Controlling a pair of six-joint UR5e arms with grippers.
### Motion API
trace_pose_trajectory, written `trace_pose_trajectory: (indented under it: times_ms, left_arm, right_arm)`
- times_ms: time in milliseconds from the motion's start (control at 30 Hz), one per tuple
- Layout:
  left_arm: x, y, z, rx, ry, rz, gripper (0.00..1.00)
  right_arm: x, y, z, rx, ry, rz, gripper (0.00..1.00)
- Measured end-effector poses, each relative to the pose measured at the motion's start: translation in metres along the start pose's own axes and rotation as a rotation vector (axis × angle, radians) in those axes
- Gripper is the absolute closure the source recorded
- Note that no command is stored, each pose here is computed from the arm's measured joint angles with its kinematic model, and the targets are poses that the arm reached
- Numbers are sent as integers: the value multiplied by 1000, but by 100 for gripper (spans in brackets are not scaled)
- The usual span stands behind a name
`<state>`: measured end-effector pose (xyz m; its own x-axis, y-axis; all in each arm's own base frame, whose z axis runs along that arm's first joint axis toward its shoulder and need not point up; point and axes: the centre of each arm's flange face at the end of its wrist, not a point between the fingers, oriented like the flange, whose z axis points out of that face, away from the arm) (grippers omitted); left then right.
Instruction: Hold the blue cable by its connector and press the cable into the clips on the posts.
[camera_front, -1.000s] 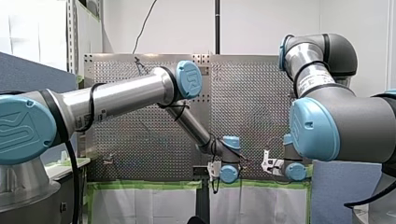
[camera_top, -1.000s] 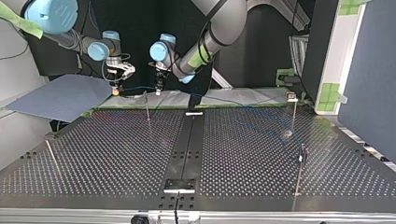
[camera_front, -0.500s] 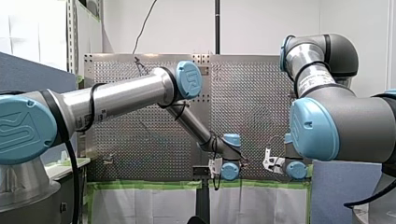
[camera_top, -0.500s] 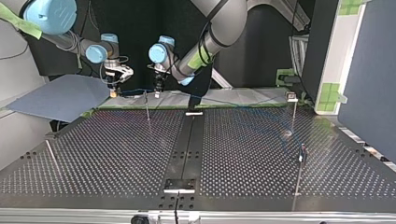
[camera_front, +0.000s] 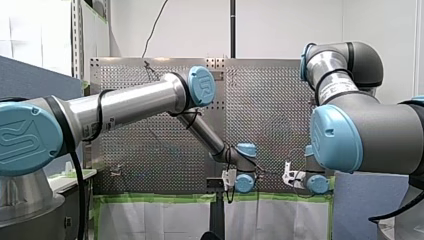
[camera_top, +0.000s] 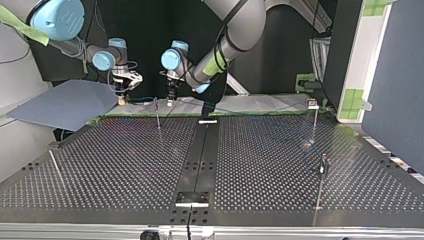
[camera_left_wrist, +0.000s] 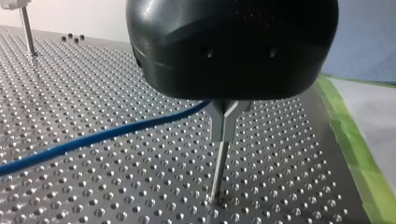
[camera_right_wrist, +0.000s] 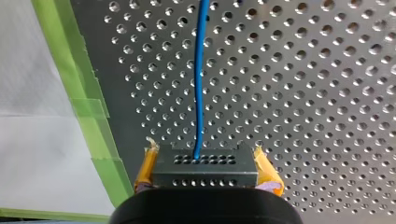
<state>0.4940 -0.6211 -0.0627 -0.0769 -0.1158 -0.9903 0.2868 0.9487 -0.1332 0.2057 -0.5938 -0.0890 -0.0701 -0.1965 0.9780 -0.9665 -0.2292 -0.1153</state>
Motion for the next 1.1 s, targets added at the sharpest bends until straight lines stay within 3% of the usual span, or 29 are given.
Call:
trace_pose_trajectory:
  times_ms: [333, 1100]
  left_arm:
    - [-8, 2, 10, 8, -10, -10, 100]
    - [-6, 10, 14, 9, 9, -3, 100]
  right_arm:
    - [-4, -4, 0, 1, -59, -12, 100]
    - [-1, -11, 5, 11, -59, -22, 100]
